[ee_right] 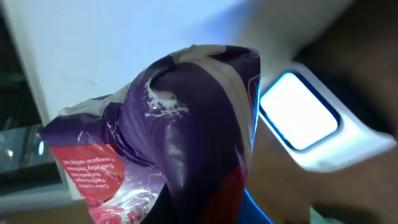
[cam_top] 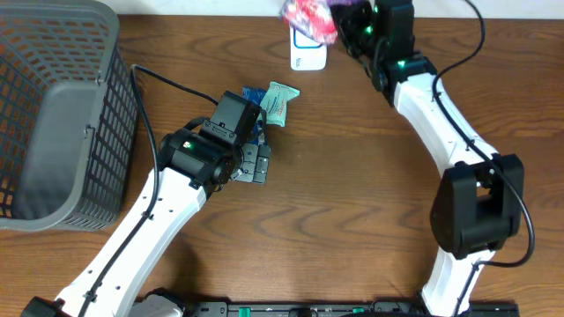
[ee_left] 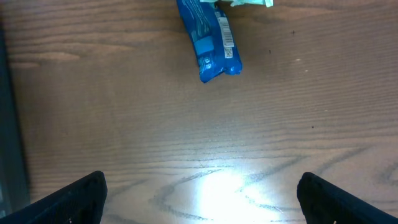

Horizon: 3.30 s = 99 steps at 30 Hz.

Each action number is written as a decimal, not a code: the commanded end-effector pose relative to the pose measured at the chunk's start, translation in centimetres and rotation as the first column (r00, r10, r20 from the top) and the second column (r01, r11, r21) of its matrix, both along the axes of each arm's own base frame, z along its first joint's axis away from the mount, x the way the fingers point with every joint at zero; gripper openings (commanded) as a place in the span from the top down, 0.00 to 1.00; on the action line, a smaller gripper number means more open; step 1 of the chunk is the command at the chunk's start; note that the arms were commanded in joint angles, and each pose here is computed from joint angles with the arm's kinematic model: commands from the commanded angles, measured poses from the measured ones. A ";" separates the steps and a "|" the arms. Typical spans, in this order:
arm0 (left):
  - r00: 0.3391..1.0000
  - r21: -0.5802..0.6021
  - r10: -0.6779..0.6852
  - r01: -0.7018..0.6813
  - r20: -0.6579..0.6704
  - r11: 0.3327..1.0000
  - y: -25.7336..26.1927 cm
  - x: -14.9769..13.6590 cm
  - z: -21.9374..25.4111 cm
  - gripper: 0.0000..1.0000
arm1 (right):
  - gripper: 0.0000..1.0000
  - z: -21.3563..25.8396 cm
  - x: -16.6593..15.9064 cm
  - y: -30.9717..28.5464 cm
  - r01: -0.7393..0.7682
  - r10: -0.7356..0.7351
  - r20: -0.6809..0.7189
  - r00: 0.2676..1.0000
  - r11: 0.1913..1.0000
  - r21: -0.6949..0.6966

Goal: Scan the item barcode
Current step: 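Carry the purple box to the far right and release it, then move the right gripper to the orange pack and grasp it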

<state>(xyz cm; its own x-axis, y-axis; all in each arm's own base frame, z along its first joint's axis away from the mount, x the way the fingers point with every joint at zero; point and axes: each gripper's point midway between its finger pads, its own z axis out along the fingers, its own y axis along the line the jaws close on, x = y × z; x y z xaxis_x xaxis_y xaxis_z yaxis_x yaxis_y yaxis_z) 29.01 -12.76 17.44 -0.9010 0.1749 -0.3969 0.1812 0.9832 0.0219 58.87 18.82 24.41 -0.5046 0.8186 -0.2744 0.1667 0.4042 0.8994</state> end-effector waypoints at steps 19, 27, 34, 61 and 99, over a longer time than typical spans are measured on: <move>1.000 0.008 0.002 -0.002 -0.004 1.000 0.2 0.0 -0.2 0.02 | 0.99 2.1 3.7 -5.1 -0.144 0.158 0.014 0.987 0.929 -0.341; 1.000 0.008 0.002 -0.002 -0.004 1.000 0.2 0.0 -0.2 0.02 | 0.99 0.8 -1.0 -24.9 0.061 -0.205 -0.203 0.958 0.833 -0.550; 1.000 0.008 0.002 -0.002 -0.004 1.000 0.2 0.0 -0.2 0.02 | 0.99 -3.7 -8.5 -40.4 0.043 -0.418 -0.385 0.823 0.721 -0.692; 1.000 0.008 0.002 -0.002 -0.004 1.000 0.2 0.0 -0.2 0.02 | 0.03 -13.2 -13.6 -33.8 -0.287 0.118 -0.550 0.826 0.930 -0.231; 1.000 0.008 0.002 -0.002 -0.004 1.000 0.2 0.0 -0.2 0.03 | 0.55 -22.9 -15.1 -25.2 -0.332 0.297 -0.465 0.834 0.943 0.008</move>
